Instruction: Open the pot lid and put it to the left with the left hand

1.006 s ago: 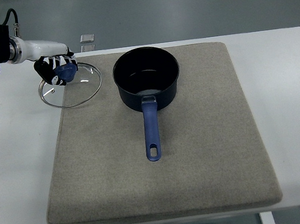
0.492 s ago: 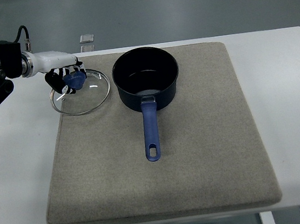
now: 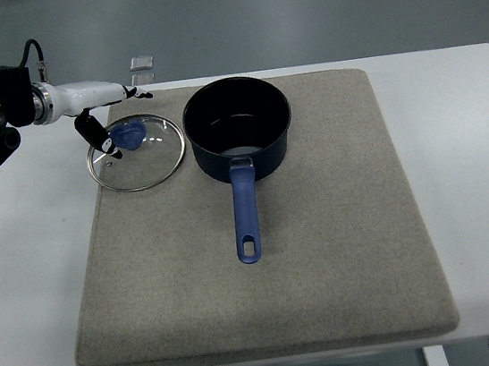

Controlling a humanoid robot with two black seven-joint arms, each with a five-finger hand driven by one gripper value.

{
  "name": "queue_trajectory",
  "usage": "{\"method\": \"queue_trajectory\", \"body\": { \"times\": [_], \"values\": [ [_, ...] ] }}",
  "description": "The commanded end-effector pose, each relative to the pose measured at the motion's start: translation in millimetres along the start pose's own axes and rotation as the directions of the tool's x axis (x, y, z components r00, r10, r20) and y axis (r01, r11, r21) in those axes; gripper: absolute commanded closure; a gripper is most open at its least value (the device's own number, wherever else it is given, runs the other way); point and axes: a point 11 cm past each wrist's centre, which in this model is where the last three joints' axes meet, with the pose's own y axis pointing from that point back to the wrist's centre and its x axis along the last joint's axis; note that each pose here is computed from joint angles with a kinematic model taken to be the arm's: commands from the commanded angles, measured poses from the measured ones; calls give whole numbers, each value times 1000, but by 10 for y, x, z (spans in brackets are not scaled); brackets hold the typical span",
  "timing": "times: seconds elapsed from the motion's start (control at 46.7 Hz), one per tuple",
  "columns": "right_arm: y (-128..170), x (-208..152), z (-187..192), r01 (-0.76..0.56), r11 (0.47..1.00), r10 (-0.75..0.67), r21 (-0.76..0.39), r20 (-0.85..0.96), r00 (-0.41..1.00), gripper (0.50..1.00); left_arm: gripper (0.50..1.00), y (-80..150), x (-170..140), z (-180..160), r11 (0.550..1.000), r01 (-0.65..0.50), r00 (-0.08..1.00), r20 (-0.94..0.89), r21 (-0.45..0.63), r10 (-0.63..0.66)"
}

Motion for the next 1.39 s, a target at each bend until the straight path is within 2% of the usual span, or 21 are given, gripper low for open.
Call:
{"method": "queue_trajectory", "body": {
  "times": [0.0, 0.107, 0.193, 0.342, 0.514, 0.728, 0.92, 1.049, 1.241, 1.37],
  "values": [
    [0, 0, 0, 0, 1000, 0, 0, 0, 1000, 583, 508, 22, 47, 9, 999, -31, 992, -124, -38, 26],
    [0, 0, 0, 0, 1000, 0, 0, 0, 1000, 583, 508, 109, 126, -108, 994, -90, 946, -317, -59, 67],
    [0, 0, 0, 0, 1000, 0, 0, 0, 1000, 583, 508, 157, 194, -205, 986, -153, 866, -489, -70, 100],
    [0, 0, 2, 0, 1000, 0, -2, 0, 1000, 583, 508, 289, 320, -377, 961, -266, 674, -727, -74, 130],
    [0, 0, 0, 0, 1000, 0, 0, 0, 1000, 583, 508, 379, 376, -576, 924, -381, 425, -894, -36, 140],
    [0, 0, 0, 0, 1000, 0, 0, 0, 1000, 583, 508, 409, 402, -678, 887, -462, 215, -971, -3, 108],
    [0, 0, 2, 0, 1000, 0, -2, 0, 1000, 583, 508, 428, 355, -670, 855, -517, 50, -999, -36, -12],
    [0, 0, 1, 0, 1000, 0, 0, -1, 1000, 583, 508, 370, 336, -579, 844, -531, 12, -997, -70, -75],
    [0, 0, 0, 0, 1000, 0, 0, 0, 1000, 583, 508, 275, 292, -517, 841, -535, -14, -994, -81, -105],
    [0, 0, 0, 0, 1000, 0, 0, 0, 1000, 583, 508, 284, 306, -516, 826, -556, -49, -989, -91, -142]
  ]
}}
